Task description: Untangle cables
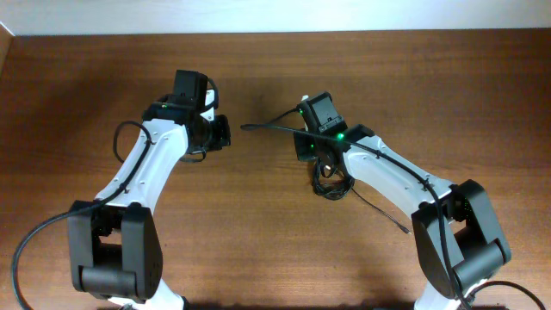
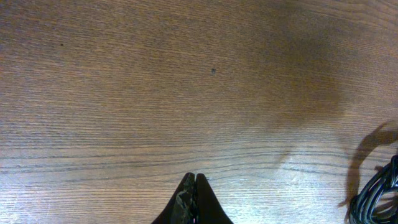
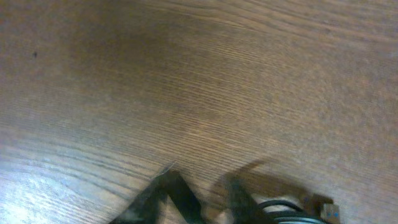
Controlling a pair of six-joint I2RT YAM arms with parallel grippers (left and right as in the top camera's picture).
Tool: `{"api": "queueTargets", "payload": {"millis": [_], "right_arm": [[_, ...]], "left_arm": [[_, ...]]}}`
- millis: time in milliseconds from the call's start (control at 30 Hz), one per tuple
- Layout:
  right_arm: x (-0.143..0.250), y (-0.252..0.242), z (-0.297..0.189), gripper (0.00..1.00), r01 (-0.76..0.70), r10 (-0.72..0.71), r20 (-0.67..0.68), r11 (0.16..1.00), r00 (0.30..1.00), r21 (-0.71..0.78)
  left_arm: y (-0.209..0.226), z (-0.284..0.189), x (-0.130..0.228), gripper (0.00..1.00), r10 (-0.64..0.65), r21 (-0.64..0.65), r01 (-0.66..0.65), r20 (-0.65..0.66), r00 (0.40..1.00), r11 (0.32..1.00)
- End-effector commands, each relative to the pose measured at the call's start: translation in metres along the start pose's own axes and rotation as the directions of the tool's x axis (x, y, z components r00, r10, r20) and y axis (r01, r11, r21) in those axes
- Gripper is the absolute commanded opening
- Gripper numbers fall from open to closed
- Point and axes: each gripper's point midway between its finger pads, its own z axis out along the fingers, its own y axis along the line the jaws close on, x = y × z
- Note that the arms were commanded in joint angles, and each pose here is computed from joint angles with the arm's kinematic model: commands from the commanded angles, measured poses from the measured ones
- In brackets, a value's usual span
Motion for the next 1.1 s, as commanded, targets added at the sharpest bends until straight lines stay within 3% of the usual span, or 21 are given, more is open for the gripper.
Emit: {"api": "queueTargets", "payload": {"millis": [0,167,333,567,767,1067], "right_arm": [[-0.012,-0.005,-0.004,0.04,0.000,-0.001,0.037,1.000,0.999,0.027],[0.000,0.006,-0.026,0.04,-0.043,0.042,-0.026,0.998,0.999,-0.043],[0.042,-0.019,-0.024,0.04,-0.136,0.145,-0.191,0.989,0.971,0.059],[0.078,-0.049,-0.026,0.04,-0.324,0.371,-0.290,0.925,0.882,0.198],[0.101,-0.049,-0.035,0.04,-0.314,0.380,-0.378,0.922,0.844,0.227],[0.129,-0.022,-0.022,0.04,-0.385,0.378,-0.470,0.919,0.797,0.085]], "left_arm": [[0.002,0.000,0.002,0.04,-0.012,-0.008,0.012,-0.001,1.000,1.000],[0.002,0.000,0.002,0.05,-0.012,-0.008,0.012,-0.001,1.000,1.000],[0.002,0.000,0.002,0.05,-0.012,-0.008,0.012,-0.001,1.000,1.000],[0.003,0.000,0.002,0.06,-0.012,-0.009,0.012,-0.002,1.000,1.000],[0.003,0.000,0.002,0.07,-0.012,-0.009,0.012,-0.002,1.000,1.000],[0.002,0.000,0.002,0.07,-0.012,-0.008,0.012,-0.002,1.000,1.000]]}}
